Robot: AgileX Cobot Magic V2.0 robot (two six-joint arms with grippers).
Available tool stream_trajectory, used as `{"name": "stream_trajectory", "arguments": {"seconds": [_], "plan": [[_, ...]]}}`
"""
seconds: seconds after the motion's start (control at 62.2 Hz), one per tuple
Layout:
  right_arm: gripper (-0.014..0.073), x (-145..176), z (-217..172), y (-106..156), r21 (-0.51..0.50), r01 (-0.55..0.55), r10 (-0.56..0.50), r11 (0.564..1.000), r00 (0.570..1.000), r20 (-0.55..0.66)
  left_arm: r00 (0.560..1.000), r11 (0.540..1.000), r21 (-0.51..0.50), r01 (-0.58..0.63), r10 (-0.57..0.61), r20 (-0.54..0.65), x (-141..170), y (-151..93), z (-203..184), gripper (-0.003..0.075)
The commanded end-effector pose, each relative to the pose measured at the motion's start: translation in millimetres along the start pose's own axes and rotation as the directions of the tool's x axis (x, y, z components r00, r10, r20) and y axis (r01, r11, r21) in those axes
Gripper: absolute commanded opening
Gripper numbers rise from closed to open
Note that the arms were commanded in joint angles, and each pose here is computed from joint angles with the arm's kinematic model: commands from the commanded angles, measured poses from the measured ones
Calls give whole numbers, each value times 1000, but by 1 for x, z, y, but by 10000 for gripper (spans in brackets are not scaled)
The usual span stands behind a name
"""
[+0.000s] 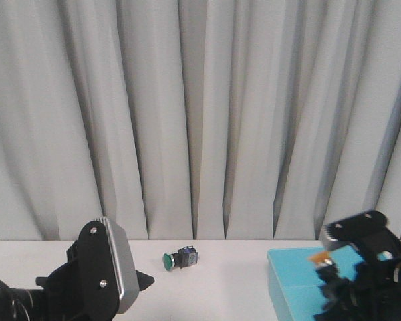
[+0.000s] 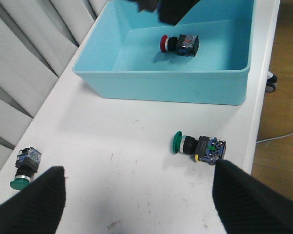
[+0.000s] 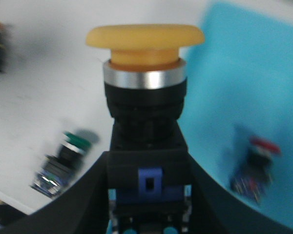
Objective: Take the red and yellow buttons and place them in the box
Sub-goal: 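Lower the yellow button into the blue box and open the right gripper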
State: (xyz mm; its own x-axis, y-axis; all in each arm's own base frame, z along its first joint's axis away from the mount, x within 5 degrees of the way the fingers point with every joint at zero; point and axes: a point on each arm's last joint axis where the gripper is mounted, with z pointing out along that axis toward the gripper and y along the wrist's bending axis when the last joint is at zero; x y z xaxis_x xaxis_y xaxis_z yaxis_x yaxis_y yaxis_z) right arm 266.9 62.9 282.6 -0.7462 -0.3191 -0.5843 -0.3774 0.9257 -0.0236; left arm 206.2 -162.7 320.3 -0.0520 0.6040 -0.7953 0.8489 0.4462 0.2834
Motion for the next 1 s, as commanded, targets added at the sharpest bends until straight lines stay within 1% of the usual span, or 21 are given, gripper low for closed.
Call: {"name": "stream_trajectory", "arguments": {"seconds": [0.0, 0.129, 0.37, 0.498, 0.643, 0.852, 0.981], "plan": [[189, 0, -7, -22, 52, -91, 92, 994, 996, -16, 997, 998, -65, 24, -19, 77, -14, 7, -10, 587], [190, 6, 10, -38, 74, -146, 152, 987, 985, -82, 997, 998, -61, 27, -23, 75, -14, 7, -10, 587], [195, 11, 54, -46, 86, -159, 170, 984, 974, -149, 996, 997, -52, 51, -47, 73, -14, 6, -10, 587], [197, 13, 78, -50, 95, -178, 191, 979, 969, -158, 996, 997, -46, 57, -53, 71, -14, 6, -10, 587], [200, 18, 102, -56, 114, -150, 168, 982, 971, -171, 996, 997, -45, 57, -53, 70, -14, 6, -10, 587], [207, 26, 123, -57, 111, -152, 173, 982, 963, -209, 996, 997, -43, 56, -53, 69, -14, 5, -10, 587], [221, 26, 125, -57, 112, -152, 172, 982, 962, -210, 996, 998, -42, 56, -53, 68, -14, 5, -10, 587]]}}
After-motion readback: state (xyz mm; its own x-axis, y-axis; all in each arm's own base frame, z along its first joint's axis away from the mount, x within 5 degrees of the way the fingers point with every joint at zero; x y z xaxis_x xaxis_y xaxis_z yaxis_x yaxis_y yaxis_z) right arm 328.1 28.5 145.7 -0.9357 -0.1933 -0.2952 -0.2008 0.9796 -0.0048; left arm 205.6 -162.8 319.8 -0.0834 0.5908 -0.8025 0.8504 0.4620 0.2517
